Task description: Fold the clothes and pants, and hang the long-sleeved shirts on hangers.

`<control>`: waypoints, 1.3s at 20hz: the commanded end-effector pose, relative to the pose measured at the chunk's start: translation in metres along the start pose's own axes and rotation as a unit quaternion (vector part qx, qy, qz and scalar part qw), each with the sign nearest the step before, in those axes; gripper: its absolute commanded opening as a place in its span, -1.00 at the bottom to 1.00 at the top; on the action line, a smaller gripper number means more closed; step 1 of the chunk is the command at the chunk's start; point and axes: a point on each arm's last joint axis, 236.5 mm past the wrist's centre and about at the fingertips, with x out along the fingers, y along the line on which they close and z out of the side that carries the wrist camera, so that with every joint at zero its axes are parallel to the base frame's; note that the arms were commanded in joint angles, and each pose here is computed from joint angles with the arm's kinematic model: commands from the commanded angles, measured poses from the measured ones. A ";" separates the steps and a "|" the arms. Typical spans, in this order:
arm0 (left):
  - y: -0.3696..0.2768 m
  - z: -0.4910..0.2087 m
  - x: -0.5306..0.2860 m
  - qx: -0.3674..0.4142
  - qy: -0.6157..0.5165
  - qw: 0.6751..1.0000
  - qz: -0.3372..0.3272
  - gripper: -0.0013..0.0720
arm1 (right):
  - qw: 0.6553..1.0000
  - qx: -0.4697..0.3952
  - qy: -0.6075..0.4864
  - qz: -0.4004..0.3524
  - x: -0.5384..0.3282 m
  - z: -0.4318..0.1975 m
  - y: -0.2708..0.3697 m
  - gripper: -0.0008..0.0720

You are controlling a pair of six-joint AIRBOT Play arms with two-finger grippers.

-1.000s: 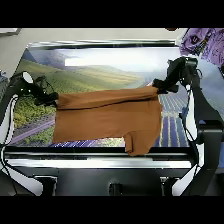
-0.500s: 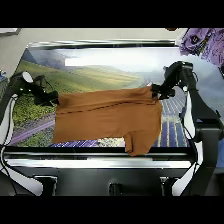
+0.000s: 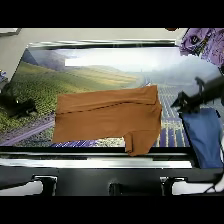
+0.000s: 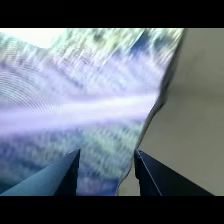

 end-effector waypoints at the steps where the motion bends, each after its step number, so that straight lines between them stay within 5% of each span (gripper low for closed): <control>1: 0.010 -0.054 0.012 -0.034 0.011 0.999 -0.021 0.12 | 0.998 0.042 0.031 0.040 0.032 -0.087 -0.015 0.17; 7: 0.002 -0.073 0.021 -0.043 0.029 0.998 -0.041 0.12 | 0.993 0.052 0.094 0.049 0.105 -0.180 -0.014 0.17; 14: 0.001 -0.073 0.021 -0.043 0.030 0.998 -0.042 0.12 | 0.998 0.036 0.047 0.026 0.135 -0.170 -0.007 0.12; 18: -0.004 -0.079 0.024 -0.050 0.042 0.996 -0.054 0.12 | 0.998 0.041 0.043 0.031 0.135 -0.167 -0.005 -0.90; 26: -0.013 -0.140 0.084 -0.095 0.104 0.977 -0.163 0.12 | 0.997 0.024 0.054 0.044 0.120 -0.179 0.008 -0.91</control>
